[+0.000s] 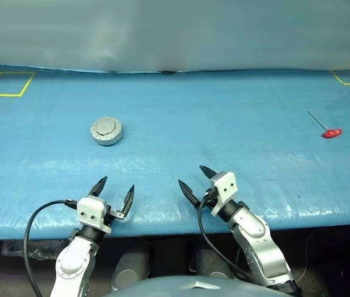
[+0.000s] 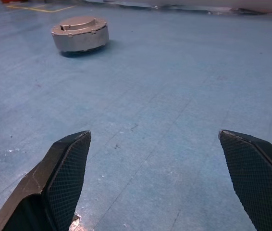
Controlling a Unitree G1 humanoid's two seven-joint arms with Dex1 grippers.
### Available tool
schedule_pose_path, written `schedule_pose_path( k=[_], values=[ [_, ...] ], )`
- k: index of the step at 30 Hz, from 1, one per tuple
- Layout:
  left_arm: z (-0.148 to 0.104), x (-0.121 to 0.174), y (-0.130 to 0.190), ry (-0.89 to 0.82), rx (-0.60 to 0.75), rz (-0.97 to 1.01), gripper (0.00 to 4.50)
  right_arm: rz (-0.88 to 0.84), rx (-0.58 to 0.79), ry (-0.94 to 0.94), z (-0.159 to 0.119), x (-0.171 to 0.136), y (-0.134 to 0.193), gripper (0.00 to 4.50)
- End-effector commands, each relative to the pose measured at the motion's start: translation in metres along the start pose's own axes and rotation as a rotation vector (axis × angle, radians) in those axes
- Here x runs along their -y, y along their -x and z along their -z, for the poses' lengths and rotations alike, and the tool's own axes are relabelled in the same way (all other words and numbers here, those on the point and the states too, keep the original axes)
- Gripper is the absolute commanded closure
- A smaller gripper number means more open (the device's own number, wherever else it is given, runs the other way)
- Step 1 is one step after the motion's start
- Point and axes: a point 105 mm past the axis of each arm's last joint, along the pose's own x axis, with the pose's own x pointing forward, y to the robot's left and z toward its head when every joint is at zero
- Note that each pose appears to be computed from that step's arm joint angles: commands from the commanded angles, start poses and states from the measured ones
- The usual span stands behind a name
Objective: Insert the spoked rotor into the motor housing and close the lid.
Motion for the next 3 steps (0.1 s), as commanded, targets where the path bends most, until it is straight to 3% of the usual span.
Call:
schedule_pose_path(
  k=[1, 3],
  values=[
    [-0.0062, -0.0027, -0.0003, -0.005, 0.035, -0.010, 0.02, -0.010, 0.042, 0.022, -0.0102, -0.0013, -0.0004, 0.00],
    [-0.0055, -0.0029, -0.0002, -0.005, 0.034, -0.010, 0.02, -0.014, 0.038, 0.026, -0.0093, -0.0020, -0.0009, 0.00]
  ],
)
